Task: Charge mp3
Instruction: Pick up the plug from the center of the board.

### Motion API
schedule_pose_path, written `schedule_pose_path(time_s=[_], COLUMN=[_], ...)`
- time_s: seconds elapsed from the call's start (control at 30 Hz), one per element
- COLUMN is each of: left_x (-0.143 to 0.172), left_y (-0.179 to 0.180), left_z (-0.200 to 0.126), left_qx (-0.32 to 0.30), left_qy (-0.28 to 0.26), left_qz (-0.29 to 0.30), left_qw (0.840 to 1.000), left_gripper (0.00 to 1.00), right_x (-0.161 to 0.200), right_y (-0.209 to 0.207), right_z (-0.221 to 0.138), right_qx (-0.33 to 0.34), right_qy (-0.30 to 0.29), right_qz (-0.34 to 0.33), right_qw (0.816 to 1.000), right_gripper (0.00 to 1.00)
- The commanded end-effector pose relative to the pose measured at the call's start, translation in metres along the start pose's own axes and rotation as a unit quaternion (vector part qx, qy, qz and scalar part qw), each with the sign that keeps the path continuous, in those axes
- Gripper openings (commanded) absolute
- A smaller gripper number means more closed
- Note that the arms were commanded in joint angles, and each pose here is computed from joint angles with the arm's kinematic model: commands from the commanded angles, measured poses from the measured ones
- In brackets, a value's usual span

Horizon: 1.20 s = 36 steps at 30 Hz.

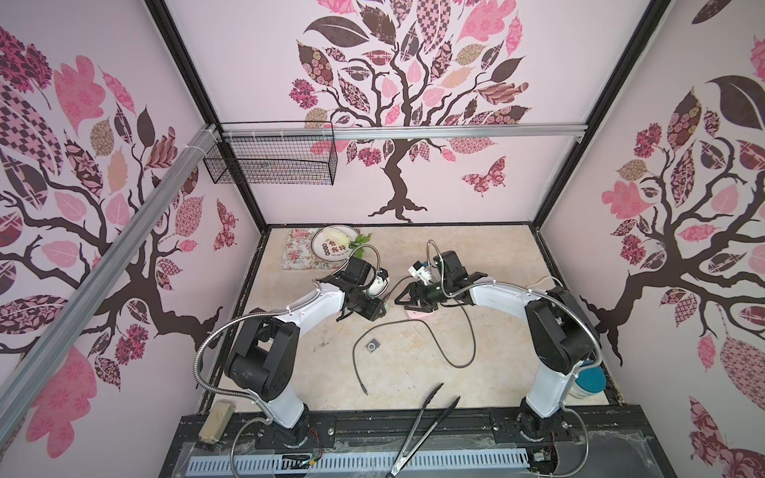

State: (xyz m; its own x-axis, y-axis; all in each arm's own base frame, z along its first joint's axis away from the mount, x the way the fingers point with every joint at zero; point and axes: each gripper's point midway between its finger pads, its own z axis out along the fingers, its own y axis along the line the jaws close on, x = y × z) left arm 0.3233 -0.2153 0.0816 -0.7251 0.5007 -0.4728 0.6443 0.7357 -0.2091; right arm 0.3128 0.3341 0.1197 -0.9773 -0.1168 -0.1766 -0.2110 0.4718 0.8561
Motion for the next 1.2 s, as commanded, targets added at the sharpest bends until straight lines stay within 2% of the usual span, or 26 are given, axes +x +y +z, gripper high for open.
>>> schedule_pose_path(time_s=[0.0, 0.27, 0.6, 0.77, 1.0, 1.17], left_x=[-0.036, -0.042, -0.037, -0.04, -0.047, -0.048], left_y=[-0.016, -0.025, -0.03, -0.031, -0.032, -0.031], left_z=[-0.024, -0.035, -0.032, -0.031, -0.024, -0.019], left_qx=[0.024, 0.036, 0.044, 0.039, 0.022, 0.016], left_qy=[-0.068, -0.083, -0.076, -0.076, -0.073, -0.067], left_qz=[0.033, 0.049, 0.057, 0.066, 0.082, 0.088], left_qw=[0.997, 0.995, 0.994, 0.994, 0.994, 0.994], left_gripper=[0.39, 0.39, 0.39, 0.4, 0.41, 0.42], right_x=[-0.005, -0.01, -0.022, -0.019, -0.016, -0.013], right_y=[0.002, -0.01, -0.005, -0.009, -0.008, -0.008], right_z=[0.012, 0.023, 0.027, 0.03, 0.031, 0.031], right_qx=[-0.017, 0.013, -0.001, 0.007, 0.013, 0.012], right_qy=[0.015, 0.02, 0.0, 0.012, 0.028, 0.036], right_qz=[-0.006, -0.002, 0.004, 0.004, -0.003, -0.006], right_qw=[1.0, 1.0, 1.0, 1.0, 1.0, 0.999], right_gripper=[0.61, 0.58, 0.55, 0.45, 0.42, 0.3])
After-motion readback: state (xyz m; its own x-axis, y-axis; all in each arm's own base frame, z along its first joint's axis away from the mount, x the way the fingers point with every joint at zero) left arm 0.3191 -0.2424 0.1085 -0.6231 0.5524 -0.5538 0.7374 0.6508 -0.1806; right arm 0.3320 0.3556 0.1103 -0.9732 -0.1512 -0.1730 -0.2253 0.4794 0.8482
